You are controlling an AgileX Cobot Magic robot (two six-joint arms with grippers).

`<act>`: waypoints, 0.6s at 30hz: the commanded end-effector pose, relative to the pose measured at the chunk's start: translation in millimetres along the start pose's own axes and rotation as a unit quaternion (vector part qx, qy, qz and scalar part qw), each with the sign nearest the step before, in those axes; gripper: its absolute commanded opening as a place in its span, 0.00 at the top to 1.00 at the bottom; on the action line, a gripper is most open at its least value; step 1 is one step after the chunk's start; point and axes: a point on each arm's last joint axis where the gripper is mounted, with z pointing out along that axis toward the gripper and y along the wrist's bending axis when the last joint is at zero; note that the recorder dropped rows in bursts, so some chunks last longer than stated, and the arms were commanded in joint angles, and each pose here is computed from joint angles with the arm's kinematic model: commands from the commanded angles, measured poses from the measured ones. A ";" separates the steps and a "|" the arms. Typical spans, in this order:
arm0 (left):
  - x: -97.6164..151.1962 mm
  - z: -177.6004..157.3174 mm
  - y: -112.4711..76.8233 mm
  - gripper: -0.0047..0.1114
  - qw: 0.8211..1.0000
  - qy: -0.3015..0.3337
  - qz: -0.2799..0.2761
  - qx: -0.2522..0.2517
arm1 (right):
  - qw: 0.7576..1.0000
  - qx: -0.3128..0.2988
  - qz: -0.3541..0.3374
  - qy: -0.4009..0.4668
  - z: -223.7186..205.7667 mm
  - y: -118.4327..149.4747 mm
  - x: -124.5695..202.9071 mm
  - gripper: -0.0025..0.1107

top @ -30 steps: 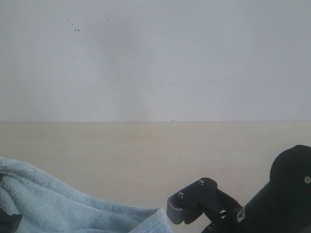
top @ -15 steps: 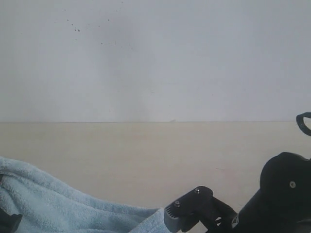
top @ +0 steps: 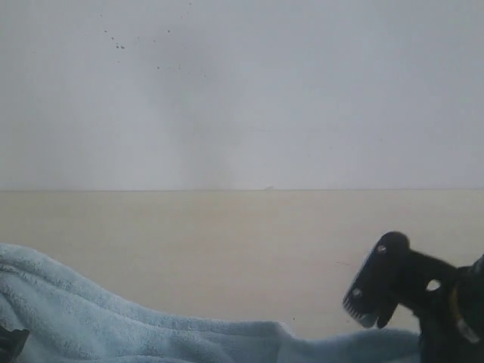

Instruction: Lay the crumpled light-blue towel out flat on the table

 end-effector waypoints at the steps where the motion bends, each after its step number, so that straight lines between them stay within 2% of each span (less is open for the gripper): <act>1: -1.3 -1.5 2.0 0.92 1.000 -0.004 -0.006 -0.003 | 0.991 0.127 0.018 -0.025 -28.7 -30.6 11.6 0.98; 5: -12.0 -12.0 11.4 0.92 0.999 -0.036 -0.036 -0.003 | 0.983 0.170 0.056 -0.048 -55.7 -45.6 22.6 0.98; 11: -38.5 -50.7 45.8 0.92 0.989 -0.135 -0.068 -0.009 | 0.963 0.207 0.135 -0.111 -111.8 -68.1 46.4 0.98; 15: -37.7 -73.4 71.0 0.92 0.980 -0.174 -0.091 -0.038 | 0.945 0.221 0.179 -0.163 -147.7 -78.9 68.5 0.98; 18: -33.2 -84.8 83.6 0.92 0.975 -0.193 -0.100 -0.052 | 0.939 0.234 0.193 -0.165 -165.5 -84.0 86.1 0.98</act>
